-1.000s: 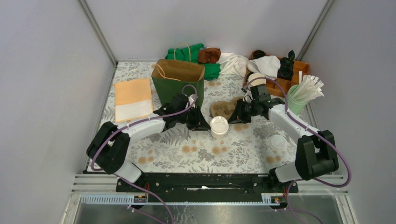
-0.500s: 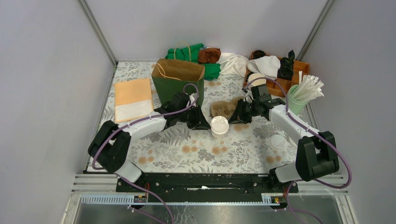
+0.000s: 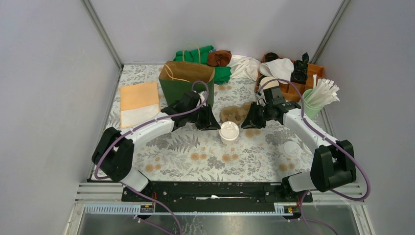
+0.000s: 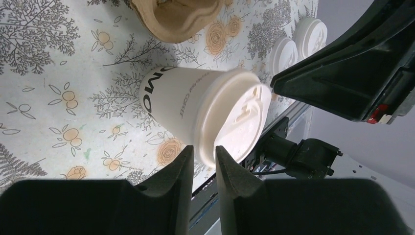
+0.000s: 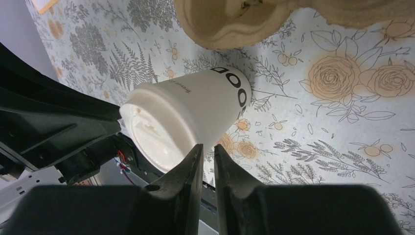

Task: Pack the takeout coffee
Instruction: Close the cup lid on the coffee cup.

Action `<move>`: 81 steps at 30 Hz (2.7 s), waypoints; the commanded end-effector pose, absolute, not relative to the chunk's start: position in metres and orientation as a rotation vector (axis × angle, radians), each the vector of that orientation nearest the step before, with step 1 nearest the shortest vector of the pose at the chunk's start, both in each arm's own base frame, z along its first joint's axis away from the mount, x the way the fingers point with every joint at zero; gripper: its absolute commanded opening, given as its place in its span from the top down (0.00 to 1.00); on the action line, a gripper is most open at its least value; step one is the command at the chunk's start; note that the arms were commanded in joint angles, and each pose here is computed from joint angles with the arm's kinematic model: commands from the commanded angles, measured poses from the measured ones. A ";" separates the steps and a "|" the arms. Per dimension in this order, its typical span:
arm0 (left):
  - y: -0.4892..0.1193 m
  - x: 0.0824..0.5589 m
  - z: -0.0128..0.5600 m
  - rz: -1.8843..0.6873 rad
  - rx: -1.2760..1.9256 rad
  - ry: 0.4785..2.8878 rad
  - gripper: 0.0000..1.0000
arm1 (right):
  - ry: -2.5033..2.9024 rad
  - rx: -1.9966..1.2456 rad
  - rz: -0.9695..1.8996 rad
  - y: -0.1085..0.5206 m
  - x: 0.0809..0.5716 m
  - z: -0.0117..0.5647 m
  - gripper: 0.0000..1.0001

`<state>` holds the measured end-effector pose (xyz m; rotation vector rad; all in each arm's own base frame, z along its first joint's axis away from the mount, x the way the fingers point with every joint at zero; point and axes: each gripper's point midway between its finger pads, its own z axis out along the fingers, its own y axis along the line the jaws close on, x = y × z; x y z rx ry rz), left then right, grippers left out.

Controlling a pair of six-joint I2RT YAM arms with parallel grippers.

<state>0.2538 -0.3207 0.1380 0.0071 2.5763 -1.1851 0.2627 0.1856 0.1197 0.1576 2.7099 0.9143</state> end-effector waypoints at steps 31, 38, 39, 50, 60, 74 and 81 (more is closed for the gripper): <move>-0.352 0.298 0.205 -1.109 0.419 2.333 0.56 | 2.617 0.266 1.088 0.191 0.220 0.142 0.54; -0.360 0.302 0.199 -1.069 0.601 2.306 0.51 | 2.626 0.308 1.115 0.193 0.220 0.133 0.60; -0.362 0.302 0.199 -1.067 0.615 2.302 0.51 | 2.626 0.317 1.120 0.194 0.220 0.132 0.60; -0.381 0.288 0.181 -1.087 0.755 2.304 0.47 | 2.626 0.381 1.163 0.199 0.223 0.122 0.64; -0.387 0.289 0.167 -1.090 0.764 2.335 0.50 | 2.635 0.396 1.188 0.202 0.225 0.117 0.67; -0.372 0.286 0.156 -1.017 0.715 2.383 0.58 | 2.652 0.405 1.184 0.203 0.226 0.111 0.73; -0.365 0.283 0.149 -0.989 0.696 2.399 0.59 | 2.673 0.393 1.155 0.200 0.224 0.104 0.75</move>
